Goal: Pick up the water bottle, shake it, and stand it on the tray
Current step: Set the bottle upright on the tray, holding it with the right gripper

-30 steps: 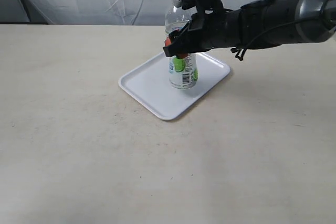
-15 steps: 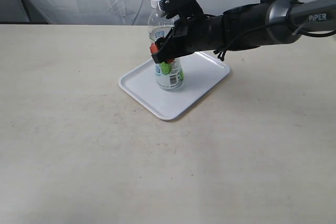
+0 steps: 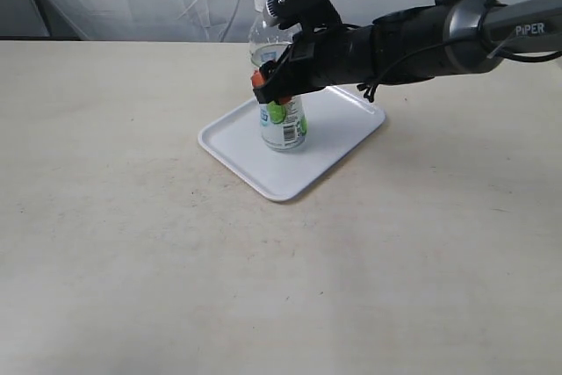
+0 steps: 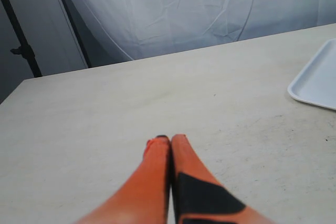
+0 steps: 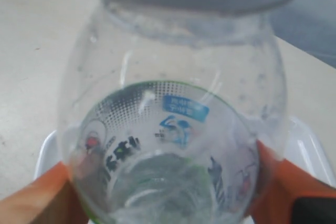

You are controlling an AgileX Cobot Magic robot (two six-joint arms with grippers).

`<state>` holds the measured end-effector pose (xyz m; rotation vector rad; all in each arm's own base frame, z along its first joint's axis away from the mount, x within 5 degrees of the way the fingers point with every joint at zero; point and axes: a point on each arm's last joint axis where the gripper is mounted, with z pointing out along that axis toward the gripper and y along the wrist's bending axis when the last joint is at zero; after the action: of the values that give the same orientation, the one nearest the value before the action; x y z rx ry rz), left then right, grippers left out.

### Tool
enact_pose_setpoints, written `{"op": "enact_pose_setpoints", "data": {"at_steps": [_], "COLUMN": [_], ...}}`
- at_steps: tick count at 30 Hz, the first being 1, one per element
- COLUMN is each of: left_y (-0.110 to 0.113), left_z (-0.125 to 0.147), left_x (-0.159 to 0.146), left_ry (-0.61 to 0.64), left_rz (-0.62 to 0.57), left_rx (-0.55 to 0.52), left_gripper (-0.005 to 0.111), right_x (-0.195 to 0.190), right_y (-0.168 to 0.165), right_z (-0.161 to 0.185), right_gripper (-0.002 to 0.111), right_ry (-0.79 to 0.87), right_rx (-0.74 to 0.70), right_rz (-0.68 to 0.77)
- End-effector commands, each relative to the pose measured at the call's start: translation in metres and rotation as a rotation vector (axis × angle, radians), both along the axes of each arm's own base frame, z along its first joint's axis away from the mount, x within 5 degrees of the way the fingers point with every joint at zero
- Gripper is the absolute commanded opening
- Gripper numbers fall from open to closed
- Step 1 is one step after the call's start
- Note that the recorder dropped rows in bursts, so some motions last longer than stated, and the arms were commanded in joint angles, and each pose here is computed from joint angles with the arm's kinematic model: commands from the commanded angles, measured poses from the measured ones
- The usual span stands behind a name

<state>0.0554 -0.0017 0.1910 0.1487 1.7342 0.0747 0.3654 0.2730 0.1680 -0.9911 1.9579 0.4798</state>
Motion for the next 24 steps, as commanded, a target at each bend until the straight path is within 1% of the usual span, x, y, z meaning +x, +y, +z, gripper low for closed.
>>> {"op": "enact_pose_setpoints", "data": {"at_steps": [1,2,4,20,21,22,24], "left_y": [0.0,0.0,0.0,0.0,0.0,0.0,0.0], "left_z": [0.0,0.0,0.0,0.0,0.0,0.0,0.0], "left_x": [0.0,0.0,0.0,0.0,0.0,0.0,0.0], "left_ry": [-0.01,-0.01,-0.01,-0.01,-0.01,-0.01,-0.01], "left_rz": [-0.001,-0.001,-0.001,-0.001,-0.001,-0.001,-0.001], "left_rx": [-0.002,-0.002,-0.002,-0.002,-0.002,0.0,0.0], "left_gripper": [0.0,0.0,0.0,0.0,0.0,0.0,0.0], "right_x": [0.002,0.001,0.0,-0.027,-0.027,-0.026,-0.027], "right_y": [-0.001,-0.002,-0.002,-0.013,-0.013,-0.014,-0.013], "right_z": [-0.003,-0.002,-0.002,0.007,0.008,0.008,0.009], "right_gripper": [0.031,0.045,0.051,0.053,0.057,0.066,0.078], "right_ry": [0.025,0.024,0.027,0.04,0.055,0.068,0.06], "right_rx": [0.009,0.008,0.011,-0.02,-0.007,0.001,-0.008], "right_rz": [-0.033,-0.033,-0.031,-0.015,-0.033,-0.06,-0.052]}}
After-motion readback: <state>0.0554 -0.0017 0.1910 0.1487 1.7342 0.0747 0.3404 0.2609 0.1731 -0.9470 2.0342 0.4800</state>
